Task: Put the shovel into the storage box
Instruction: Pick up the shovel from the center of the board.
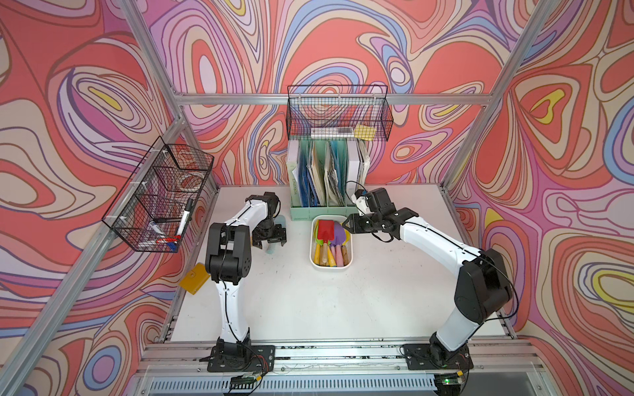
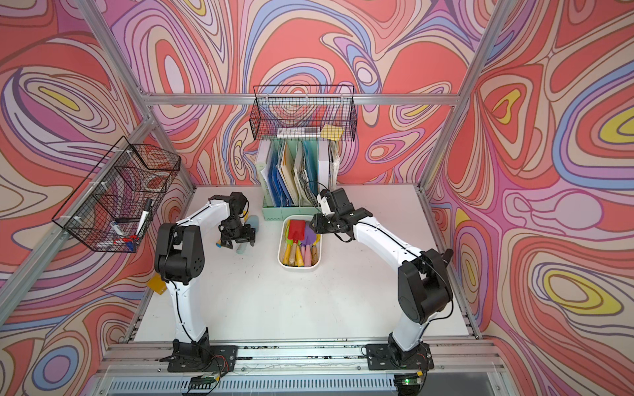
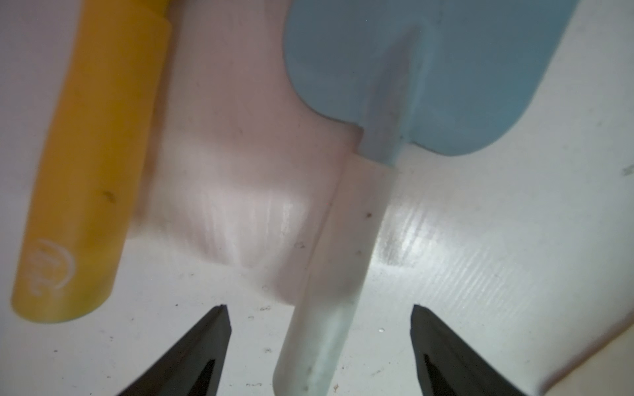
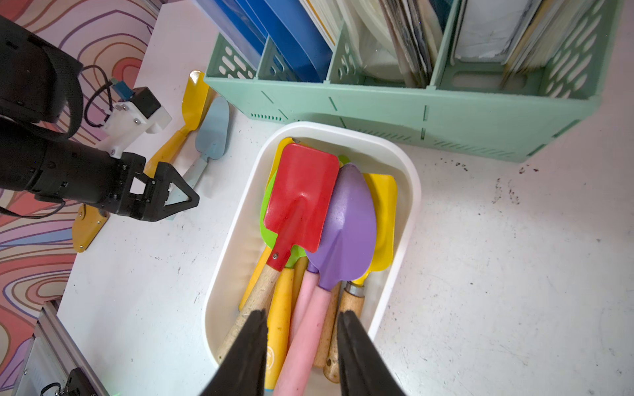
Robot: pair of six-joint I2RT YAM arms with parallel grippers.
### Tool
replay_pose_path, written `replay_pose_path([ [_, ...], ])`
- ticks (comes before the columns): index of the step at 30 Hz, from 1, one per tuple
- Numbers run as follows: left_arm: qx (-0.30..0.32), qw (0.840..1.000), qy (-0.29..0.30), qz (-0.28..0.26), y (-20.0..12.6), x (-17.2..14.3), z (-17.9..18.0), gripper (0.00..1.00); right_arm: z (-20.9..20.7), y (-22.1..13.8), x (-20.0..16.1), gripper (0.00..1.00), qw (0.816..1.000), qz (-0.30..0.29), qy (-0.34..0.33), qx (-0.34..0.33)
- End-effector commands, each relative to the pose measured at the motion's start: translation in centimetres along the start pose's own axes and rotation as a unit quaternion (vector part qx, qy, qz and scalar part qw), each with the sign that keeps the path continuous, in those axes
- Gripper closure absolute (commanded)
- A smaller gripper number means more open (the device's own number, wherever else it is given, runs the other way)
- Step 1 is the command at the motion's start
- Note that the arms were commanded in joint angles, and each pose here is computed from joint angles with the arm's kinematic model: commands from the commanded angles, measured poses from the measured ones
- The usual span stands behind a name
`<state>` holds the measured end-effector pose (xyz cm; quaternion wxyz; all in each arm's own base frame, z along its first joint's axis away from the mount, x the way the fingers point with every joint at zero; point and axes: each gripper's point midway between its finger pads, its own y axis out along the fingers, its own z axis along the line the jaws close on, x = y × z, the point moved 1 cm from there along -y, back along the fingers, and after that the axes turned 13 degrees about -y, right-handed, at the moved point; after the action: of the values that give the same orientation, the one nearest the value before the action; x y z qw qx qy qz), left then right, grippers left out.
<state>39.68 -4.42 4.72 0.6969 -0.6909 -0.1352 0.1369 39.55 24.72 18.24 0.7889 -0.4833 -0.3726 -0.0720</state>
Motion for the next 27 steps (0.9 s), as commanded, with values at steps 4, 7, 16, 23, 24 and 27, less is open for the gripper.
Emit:
replay_pose_path([
  [4,0.002,1.000,0.011,0.010,0.5,0.1,0.0,0.28,0.1,-1.1,0.6,0.65,1.000,-0.014,-0.006,-0.005],
  [7,-0.006,1.000,0.011,0.015,0.8,-0.1,-0.2,0.35,0.1,-1.2,0.5,0.65,1.000,-0.015,-0.006,-0.005],
  [16,-0.010,1.000,0.009,0.028,1.7,-0.5,-0.4,0.59,0.2,-1.6,0.7,0.65,1.000,-0.020,-0.006,-0.006],
  [23,-0.010,0.999,0.009,0.035,2.4,-0.5,-0.5,0.70,0.1,-2.0,0.8,0.65,1.000,-0.023,-0.007,-0.009],
  [24,-0.010,0.999,0.009,0.034,2.3,-0.5,-0.5,0.72,0.1,-2.0,0.8,0.65,1.000,-0.023,-0.007,-0.009],
  [27,-0.014,0.999,0.008,0.032,2.0,-0.5,-0.6,0.78,0.2,-2.0,0.8,0.65,1.000,-0.024,-0.008,-0.009],
])
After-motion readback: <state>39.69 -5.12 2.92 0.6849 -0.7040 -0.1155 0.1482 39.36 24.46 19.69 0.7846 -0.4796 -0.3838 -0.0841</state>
